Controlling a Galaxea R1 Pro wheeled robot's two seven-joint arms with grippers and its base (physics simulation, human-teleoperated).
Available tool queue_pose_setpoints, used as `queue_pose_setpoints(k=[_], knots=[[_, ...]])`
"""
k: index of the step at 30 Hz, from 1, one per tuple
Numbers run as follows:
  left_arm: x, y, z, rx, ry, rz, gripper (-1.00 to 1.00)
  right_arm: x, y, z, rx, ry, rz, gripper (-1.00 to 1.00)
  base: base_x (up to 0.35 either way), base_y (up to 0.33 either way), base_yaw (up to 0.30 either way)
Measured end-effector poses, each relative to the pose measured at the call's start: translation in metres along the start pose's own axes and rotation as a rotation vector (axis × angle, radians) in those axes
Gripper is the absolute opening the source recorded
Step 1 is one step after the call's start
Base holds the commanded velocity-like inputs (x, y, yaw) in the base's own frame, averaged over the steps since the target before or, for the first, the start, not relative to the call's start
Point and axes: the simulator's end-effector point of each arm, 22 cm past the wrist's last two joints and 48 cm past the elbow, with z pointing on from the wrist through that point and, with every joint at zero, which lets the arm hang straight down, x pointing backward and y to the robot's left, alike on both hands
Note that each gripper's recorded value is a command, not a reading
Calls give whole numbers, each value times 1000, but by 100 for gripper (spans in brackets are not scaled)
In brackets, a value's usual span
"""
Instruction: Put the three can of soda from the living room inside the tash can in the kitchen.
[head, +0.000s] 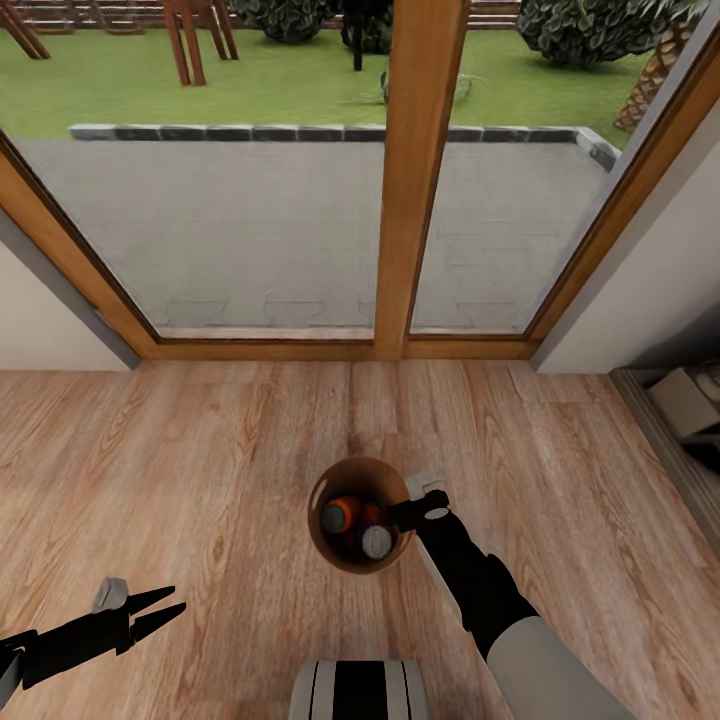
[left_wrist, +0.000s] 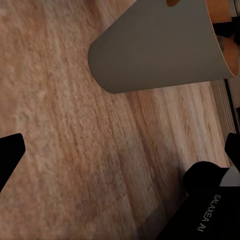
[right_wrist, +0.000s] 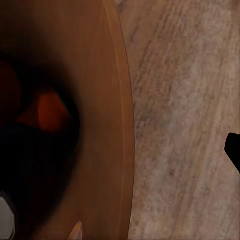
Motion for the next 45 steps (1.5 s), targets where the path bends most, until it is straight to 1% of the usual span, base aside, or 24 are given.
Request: queue_pose_setpoints(k=[45], knots=[[0, 0, 0, -1, -1, 1, 100, 0, 0, 0, 0, 0, 0, 100, 0, 0, 0]])
